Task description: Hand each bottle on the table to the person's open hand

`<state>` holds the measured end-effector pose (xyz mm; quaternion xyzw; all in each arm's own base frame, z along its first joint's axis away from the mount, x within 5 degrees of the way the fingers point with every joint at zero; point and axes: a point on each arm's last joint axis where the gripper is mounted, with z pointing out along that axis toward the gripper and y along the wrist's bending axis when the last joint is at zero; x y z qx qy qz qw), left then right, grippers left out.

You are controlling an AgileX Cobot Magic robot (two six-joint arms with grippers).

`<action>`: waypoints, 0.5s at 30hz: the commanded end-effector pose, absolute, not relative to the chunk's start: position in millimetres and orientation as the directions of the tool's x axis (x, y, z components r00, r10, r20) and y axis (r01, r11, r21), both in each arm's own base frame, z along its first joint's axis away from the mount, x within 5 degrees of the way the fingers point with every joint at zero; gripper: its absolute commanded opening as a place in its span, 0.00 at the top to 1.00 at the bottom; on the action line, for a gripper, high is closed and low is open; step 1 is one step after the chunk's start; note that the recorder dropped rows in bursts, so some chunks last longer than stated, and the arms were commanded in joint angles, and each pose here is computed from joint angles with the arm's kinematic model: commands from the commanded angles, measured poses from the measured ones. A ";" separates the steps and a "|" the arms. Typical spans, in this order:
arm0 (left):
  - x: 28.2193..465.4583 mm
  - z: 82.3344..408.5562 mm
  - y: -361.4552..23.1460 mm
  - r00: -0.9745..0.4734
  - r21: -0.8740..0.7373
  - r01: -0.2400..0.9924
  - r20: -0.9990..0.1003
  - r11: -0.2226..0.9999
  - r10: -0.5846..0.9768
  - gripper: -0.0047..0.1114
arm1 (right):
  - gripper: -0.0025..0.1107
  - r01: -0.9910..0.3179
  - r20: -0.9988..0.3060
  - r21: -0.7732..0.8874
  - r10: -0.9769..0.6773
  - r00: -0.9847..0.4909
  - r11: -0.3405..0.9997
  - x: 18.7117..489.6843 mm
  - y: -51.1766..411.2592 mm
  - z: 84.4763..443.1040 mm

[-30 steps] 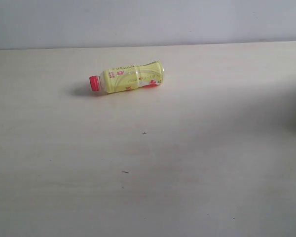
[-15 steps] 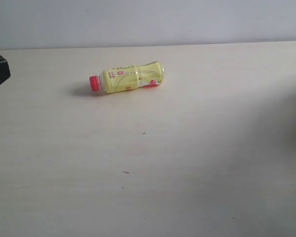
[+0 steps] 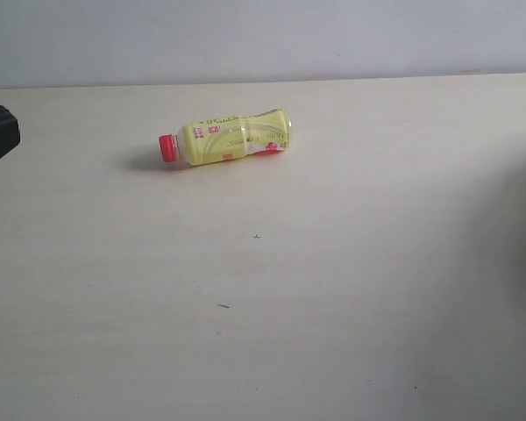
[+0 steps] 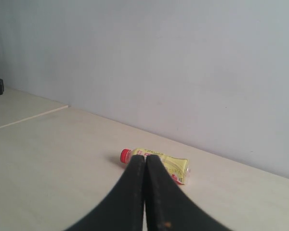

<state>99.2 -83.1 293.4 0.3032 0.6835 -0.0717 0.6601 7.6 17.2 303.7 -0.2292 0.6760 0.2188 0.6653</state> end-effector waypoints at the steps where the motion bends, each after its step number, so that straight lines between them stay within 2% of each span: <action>1: 99.4 293.1 -82.5 0.071 0.325 0.499 -0.939 0.803 0.335 0.96 | 0.98 -0.599 -1.000 -0.007 -0.012 -0.004 0.801 8.1 17.3 302.7; 15: 99.4 293.3 -82.5 0.086 0.349 0.497 -0.931 0.795 0.355 0.96 | 0.98 -0.599 -1.000 -0.007 -0.012 -0.004 0.801 8.1 17.3 302.7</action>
